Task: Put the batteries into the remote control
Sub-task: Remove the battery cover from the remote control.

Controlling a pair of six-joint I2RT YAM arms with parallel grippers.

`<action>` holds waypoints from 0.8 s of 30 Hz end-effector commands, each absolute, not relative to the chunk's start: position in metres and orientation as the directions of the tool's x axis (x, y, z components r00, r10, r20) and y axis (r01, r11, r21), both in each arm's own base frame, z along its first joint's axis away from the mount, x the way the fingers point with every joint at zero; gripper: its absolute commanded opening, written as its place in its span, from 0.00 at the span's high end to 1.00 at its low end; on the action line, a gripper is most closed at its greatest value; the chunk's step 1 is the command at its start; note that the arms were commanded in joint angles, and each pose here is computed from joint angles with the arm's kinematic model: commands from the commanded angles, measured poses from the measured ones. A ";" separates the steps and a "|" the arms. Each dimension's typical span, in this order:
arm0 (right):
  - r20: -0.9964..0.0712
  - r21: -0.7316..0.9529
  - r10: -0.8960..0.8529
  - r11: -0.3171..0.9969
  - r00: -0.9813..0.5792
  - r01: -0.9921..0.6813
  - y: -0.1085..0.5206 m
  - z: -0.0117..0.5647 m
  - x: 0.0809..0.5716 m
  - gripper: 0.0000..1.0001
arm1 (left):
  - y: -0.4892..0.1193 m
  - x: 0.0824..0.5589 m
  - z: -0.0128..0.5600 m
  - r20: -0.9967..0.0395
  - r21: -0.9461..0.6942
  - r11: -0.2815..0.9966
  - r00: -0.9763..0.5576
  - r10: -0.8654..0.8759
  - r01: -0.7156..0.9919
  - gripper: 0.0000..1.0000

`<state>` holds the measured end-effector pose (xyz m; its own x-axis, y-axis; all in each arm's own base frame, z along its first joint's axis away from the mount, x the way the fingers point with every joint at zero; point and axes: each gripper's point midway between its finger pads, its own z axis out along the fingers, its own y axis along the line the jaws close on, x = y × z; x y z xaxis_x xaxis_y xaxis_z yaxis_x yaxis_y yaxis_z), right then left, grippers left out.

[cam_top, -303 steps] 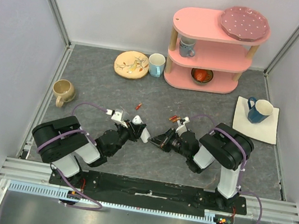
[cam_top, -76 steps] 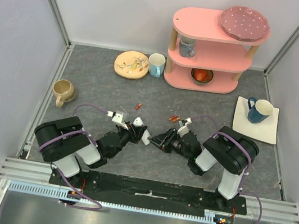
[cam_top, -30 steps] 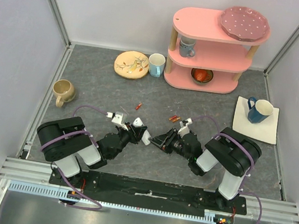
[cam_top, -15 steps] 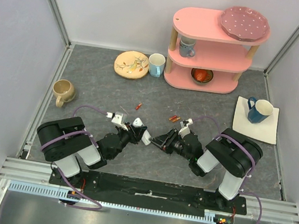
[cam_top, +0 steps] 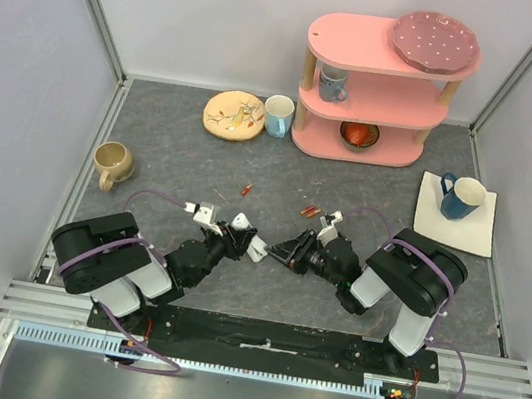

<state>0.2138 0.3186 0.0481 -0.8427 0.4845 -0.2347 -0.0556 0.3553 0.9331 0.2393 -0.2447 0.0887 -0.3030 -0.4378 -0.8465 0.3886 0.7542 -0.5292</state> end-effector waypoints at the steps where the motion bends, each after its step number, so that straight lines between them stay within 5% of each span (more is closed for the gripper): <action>1: -0.303 0.953 0.540 0.190 -0.785 -0.237 0.329 0.109 0.227 0.63 | -0.245 0.236 0.132 -0.808 -0.579 0.677 -0.213 -0.549 0.454 0.98; 24: -0.344 0.933 0.496 0.276 -0.797 -0.231 0.321 0.096 0.216 0.49 | -0.247 0.239 0.129 -0.781 -0.620 0.663 -0.243 -0.576 0.419 0.98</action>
<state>0.2118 0.3180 0.0575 -0.8387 0.4757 -0.2652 -0.1013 0.3422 0.9341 0.2360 -0.2440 0.0883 -0.3186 -0.4467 -0.8360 0.3819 0.7467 -0.5446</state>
